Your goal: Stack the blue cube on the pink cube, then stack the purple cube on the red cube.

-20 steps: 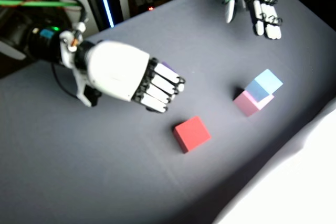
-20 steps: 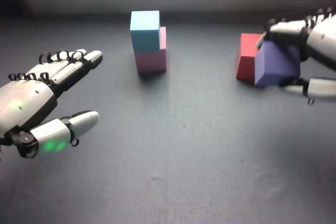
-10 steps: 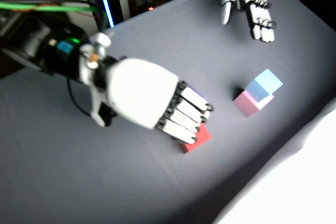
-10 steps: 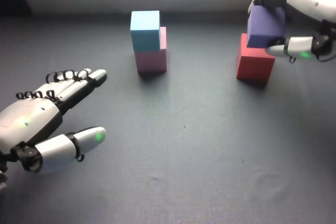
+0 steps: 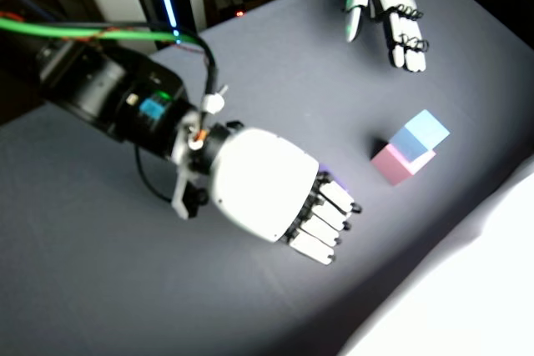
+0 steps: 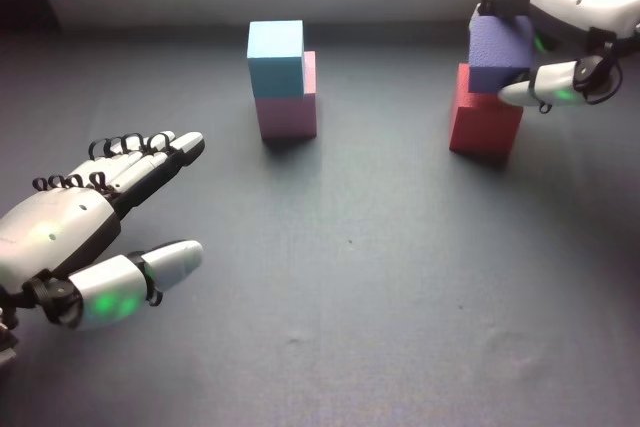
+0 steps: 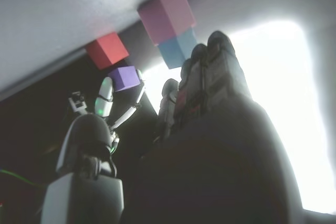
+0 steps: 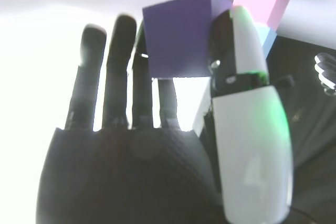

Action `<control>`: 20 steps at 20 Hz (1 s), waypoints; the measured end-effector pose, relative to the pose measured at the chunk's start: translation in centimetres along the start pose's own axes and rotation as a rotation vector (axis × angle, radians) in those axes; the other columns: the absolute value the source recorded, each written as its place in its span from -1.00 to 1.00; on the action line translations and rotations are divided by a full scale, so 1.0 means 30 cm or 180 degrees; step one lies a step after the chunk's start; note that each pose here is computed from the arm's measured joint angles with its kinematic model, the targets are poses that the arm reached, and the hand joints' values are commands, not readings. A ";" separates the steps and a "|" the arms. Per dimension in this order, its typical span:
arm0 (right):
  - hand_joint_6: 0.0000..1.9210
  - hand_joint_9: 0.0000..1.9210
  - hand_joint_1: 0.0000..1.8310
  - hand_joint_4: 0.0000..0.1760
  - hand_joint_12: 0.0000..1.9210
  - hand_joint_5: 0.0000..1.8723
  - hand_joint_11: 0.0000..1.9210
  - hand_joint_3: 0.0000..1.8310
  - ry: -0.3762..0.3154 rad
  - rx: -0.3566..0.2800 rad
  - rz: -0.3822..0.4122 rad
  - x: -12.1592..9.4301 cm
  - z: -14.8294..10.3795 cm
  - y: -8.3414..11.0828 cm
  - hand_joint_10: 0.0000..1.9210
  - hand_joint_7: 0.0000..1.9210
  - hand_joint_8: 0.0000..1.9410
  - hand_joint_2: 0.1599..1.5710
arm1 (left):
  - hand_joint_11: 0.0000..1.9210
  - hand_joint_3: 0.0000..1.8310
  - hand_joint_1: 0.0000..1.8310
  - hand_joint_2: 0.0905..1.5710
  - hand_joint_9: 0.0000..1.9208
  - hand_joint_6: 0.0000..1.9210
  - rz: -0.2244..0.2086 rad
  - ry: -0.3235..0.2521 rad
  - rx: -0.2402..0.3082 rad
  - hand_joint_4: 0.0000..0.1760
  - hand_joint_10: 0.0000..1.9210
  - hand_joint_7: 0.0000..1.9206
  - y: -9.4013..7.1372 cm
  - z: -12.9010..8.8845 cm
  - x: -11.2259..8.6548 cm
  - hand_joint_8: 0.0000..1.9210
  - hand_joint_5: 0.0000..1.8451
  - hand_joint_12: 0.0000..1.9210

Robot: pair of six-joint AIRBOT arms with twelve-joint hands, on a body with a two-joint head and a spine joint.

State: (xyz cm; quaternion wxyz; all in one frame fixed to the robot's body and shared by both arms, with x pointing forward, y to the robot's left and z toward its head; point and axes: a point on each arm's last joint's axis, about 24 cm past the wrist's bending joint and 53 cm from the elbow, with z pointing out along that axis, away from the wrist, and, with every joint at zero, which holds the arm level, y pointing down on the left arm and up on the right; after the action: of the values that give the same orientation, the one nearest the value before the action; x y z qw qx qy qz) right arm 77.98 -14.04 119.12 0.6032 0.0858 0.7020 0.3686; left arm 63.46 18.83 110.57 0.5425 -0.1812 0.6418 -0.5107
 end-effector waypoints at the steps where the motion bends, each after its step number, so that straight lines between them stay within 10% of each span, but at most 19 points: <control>1: 0.69 -0.50 0.20 -1.00 0.71 -0.35 -0.75 -1.00 0.0006 0.0022 0.0027 0.002 0.002 -0.006 0.07 -0.38 0.55 0.66 | -1.00 -1.00 -0.81 0.71 -1.00 -1.00 -0.0003 -0.0003 -0.0002 0.37 -1.00 -1.00 0.001 0.000 -0.001 -1.00 -1.00 -1.00; 2: 0.74 -0.54 0.18 -1.00 0.76 -0.43 -0.89 -1.00 0.0011 0.0029 0.0047 0.007 0.007 -0.007 -0.02 -0.34 0.56 0.68 | -1.00 -1.00 -0.79 0.72 -1.00 -1.00 -0.0015 -0.0009 -0.0005 0.39 -1.00 -1.00 0.001 0.000 -0.002 -1.00 -1.00 -1.00; 3: 0.07 -0.52 0.34 -1.00 0.82 -0.64 -0.95 -1.00 0.0032 0.0037 0.0065 0.020 0.014 -0.006 0.06 -0.35 0.59 0.63 | -1.00 -1.00 -0.79 0.71 -1.00 -1.00 -0.0023 -0.0011 -0.0001 0.53 -1.00 -1.00 0.000 0.000 -0.003 -1.00 -1.00 -1.00; 7: -0.85 -0.91 -0.07 -0.92 0.80 -0.85 -0.99 -1.00 0.0119 0.0060 0.0086 0.053 0.018 -0.007 0.10 -0.76 -0.74 0.60 | -1.00 -1.00 -0.75 0.73 -1.00 -1.00 -0.0027 -0.0015 0.0001 0.58 -1.00 -1.00 0.000 0.000 -0.004 -1.00 -1.00 -1.00; 9: -0.95 -0.96 -0.10 -0.60 0.63 -0.91 -1.00 -1.00 0.0138 0.0097 0.0102 0.063 0.014 -0.024 -0.16 -0.80 -0.94 0.59 | -1.00 -1.00 -0.71 0.74 -1.00 -1.00 -0.0030 -0.0017 0.0000 0.50 -1.00 -1.00 0.000 0.000 -0.004 -1.00 -1.00 -1.00; 12: -0.99 -0.94 -0.07 -0.64 0.67 -0.96 -1.00 -1.00 0.0143 0.0112 0.0118 0.063 0.013 -0.029 -0.21 -0.91 -0.99 0.59 | -1.00 -1.00 -0.69 0.74 -1.00 -1.00 -0.0036 -0.0013 0.0010 0.46 -1.00 -1.00 -0.002 0.000 -0.003 -1.00 -1.00 -1.00; 13: -1.00 -1.00 -0.15 -0.49 0.43 -1.00 -1.00 -1.00 0.0146 0.0111 0.0125 0.064 0.013 -0.028 -0.34 -0.97 -0.99 0.58 | -1.00 -1.00 -0.72 0.73 -1.00 -1.00 -0.0035 -0.0014 0.0014 0.41 -1.00 -1.00 -0.003 0.000 -0.004 -1.00 -1.00 -1.00; 14: -1.00 -1.00 -0.16 0.14 -0.24 -1.00 -1.00 -1.00 0.0153 0.0106 0.0130 0.068 0.012 -0.024 -0.80 -1.00 -1.00 0.55 | -1.00 -1.00 -0.72 0.73 -1.00 -1.00 -0.0036 -0.0021 0.0013 0.39 -1.00 -1.00 -0.003 -0.001 -0.005 -1.00 -1.00 -1.00; 16: -1.00 -1.00 -0.08 0.44 -0.93 -1.00 -1.00 -1.00 0.0171 0.0090 0.0138 0.073 0.002 -0.015 -0.99 -1.00 -1.00 0.53 | -1.00 -1.00 -0.71 0.73 -1.00 -1.00 -0.0039 -0.0038 0.0018 0.49 -1.00 -1.00 -0.003 -0.004 -0.009 -1.00 -1.00 -1.00; 20: -1.00 -1.00 -0.29 0.95 -1.00 -1.00 -1.00 -1.00 0.0043 0.0034 0.0117 0.028 -0.059 -0.012 -1.00 -1.00 -1.00 0.53 | -1.00 -1.00 -0.74 0.69 -1.00 -1.00 -0.0059 -0.0046 0.0021 0.62 -1.00 -1.00 -0.006 -0.008 -0.007 -1.00 -1.00 -1.00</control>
State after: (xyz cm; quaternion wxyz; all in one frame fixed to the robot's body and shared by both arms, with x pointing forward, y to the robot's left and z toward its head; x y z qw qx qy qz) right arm 76.28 -14.56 118.25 0.5911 0.0994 0.7064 0.3765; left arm 63.26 19.03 110.80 0.5431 -0.1890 0.6345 -0.5165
